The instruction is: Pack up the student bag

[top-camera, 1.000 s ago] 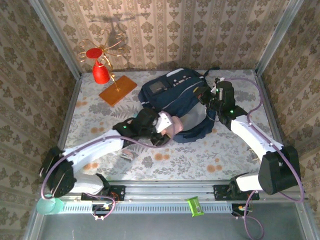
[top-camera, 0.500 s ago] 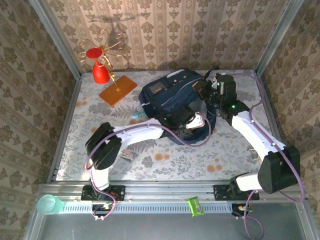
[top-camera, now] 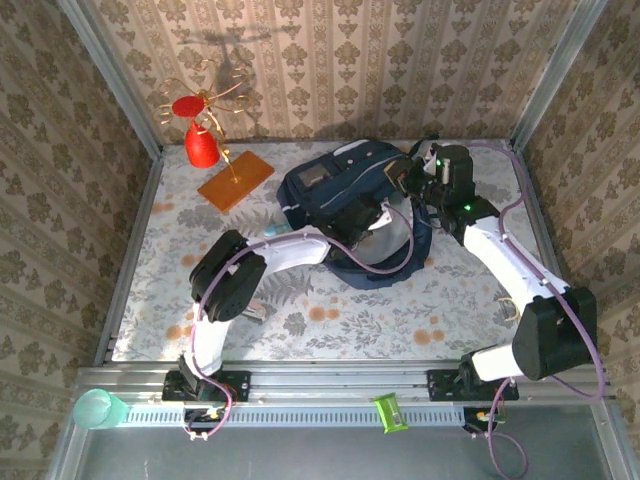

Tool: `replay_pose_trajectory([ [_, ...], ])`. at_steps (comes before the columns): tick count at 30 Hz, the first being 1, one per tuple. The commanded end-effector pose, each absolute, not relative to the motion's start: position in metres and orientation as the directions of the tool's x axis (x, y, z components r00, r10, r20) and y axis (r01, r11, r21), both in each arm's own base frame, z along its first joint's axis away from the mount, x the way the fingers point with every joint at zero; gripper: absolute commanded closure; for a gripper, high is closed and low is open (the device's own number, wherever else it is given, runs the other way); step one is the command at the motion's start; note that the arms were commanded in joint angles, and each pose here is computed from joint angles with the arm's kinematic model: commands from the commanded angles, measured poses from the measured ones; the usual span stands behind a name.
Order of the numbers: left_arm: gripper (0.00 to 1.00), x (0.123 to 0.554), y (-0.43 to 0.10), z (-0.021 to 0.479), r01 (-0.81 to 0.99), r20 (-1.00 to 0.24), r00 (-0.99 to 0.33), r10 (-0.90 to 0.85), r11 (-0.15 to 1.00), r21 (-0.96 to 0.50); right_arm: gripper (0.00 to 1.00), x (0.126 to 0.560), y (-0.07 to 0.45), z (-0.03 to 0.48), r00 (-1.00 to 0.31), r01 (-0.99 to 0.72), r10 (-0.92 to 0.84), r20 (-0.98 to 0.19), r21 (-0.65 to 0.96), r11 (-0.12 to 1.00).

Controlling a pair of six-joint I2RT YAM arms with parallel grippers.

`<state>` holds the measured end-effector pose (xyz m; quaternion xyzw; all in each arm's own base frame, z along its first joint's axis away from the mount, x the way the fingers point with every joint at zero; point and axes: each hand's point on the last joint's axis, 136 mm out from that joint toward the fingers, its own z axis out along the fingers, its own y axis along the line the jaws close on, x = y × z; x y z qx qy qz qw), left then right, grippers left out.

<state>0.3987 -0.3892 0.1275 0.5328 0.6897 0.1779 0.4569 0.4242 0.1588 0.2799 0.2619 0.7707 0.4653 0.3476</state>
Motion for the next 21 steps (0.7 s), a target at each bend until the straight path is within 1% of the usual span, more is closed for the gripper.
replay_pose_trajectory([
  [1,0.36,0.433,-0.380,0.169,0.418,-0.488,-0.055,0.871,0.464,0.781,1.00,0.416,0.181,0.339,-0.655,-0.138,0.662,-0.363,0.920,0.368],
  [5,0.24,0.445,-0.371,0.159,0.367,-0.466,-0.110,0.878,0.471,0.802,1.00,0.417,0.181,0.334,-0.654,-0.128,0.673,-0.344,0.928,0.351],
  [6,0.21,0.442,-0.373,0.159,0.368,-0.466,-0.107,0.878,0.470,0.802,1.00,0.417,0.181,0.332,-0.653,-0.124,0.676,-0.341,0.929,0.350],
  [10,0.11,0.415,-0.388,0.147,0.470,-0.492,-0.046,0.869,0.453,0.757,1.00,0.419,0.178,0.328,-0.642,-0.115,0.688,-0.339,0.929,0.351],
  [11,0.09,0.409,-0.390,0.144,0.491,-0.495,-0.043,0.868,0.450,0.746,1.00,0.424,0.180,0.317,-0.651,-0.093,0.686,-0.326,0.931,0.354],
  [15,0.04,0.382,-0.397,0.135,0.581,-0.536,-0.029,0.844,0.450,0.678,1.00,0.428,0.181,0.312,-0.653,-0.084,0.688,-0.316,0.933,0.350],
  [21,0.02,0.354,-0.395,0.141,0.623,-0.574,-0.048,0.818,0.474,0.623,1.00,0.431,0.178,0.305,-0.642,-0.068,0.696,-0.322,0.928,0.366],
])
